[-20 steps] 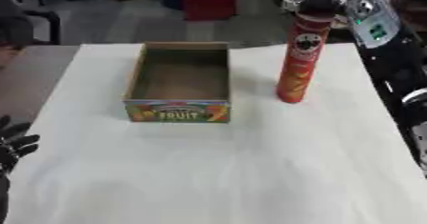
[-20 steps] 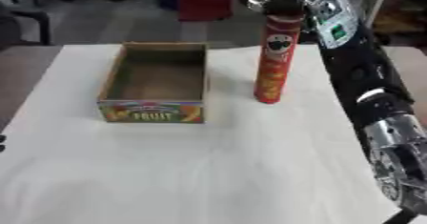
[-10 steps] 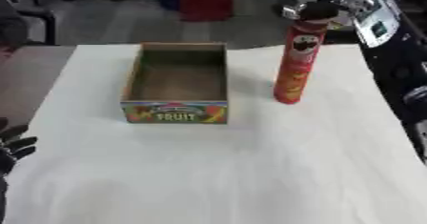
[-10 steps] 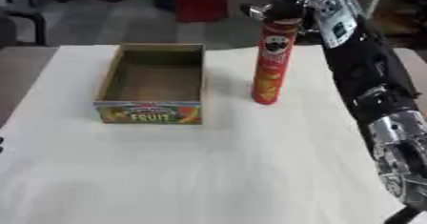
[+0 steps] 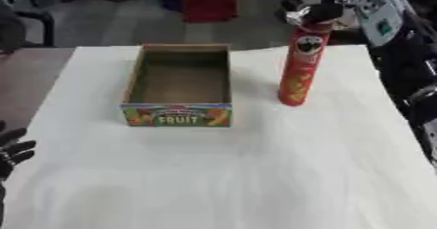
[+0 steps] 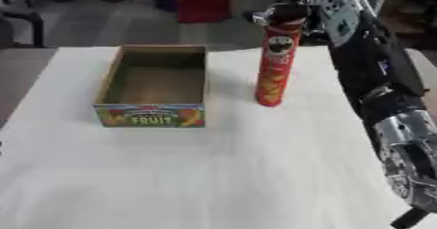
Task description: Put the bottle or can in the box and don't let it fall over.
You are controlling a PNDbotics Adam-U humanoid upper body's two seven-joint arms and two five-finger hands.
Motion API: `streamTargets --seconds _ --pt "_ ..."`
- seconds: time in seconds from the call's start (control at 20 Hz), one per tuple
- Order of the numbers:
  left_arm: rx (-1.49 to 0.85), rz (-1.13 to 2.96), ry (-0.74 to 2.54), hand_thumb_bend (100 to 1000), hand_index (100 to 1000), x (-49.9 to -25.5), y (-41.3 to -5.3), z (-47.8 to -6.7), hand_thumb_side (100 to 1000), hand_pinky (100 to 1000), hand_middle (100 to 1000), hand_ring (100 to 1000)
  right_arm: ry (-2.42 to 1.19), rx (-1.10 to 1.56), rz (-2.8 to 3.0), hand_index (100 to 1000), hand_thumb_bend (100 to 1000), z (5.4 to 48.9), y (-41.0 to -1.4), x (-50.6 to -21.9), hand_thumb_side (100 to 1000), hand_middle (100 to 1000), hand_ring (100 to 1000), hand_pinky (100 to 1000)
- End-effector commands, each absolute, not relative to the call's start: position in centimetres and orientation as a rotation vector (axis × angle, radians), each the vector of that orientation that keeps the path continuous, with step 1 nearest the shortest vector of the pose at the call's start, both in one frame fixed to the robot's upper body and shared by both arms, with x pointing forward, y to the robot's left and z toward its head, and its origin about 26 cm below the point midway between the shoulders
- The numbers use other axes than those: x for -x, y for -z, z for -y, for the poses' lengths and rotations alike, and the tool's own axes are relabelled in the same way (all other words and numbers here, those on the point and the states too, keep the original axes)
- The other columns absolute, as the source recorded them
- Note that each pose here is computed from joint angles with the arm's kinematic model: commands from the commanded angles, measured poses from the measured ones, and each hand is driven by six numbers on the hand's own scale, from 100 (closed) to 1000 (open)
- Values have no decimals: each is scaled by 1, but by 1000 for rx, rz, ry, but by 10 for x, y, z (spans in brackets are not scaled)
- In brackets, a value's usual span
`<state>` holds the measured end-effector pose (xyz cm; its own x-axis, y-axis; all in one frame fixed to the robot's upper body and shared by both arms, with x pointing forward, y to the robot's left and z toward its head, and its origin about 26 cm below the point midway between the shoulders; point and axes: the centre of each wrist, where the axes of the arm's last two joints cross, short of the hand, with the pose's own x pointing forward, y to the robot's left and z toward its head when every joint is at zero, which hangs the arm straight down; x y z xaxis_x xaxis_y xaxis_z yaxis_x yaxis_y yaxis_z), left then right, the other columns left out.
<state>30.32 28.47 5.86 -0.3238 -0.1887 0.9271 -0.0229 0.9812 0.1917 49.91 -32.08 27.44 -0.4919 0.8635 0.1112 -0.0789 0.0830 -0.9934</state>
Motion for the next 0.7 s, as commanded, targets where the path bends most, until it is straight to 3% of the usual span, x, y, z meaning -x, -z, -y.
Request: streamTargets --seconds 0.05,0.5,0.7 --pt "-167 1923 178 237 974 -304 -68 -288 1000 790 776 746 -1552 860 1555 1000 338 321 -288 -498 738 1000 1000 1000" --pt "-165 1922 176 238 974 -303 -67 -289 1000 790 777 746 -1685 956 1384 1000 332 318 -272 -502 743 1000 1000 1000" --pt "-168 1924 173 238 974 -303 -67 -289 1000 790 777 746 -1700 956 1335 1000 289 331 -261 -501 725 1000 1000 1000"
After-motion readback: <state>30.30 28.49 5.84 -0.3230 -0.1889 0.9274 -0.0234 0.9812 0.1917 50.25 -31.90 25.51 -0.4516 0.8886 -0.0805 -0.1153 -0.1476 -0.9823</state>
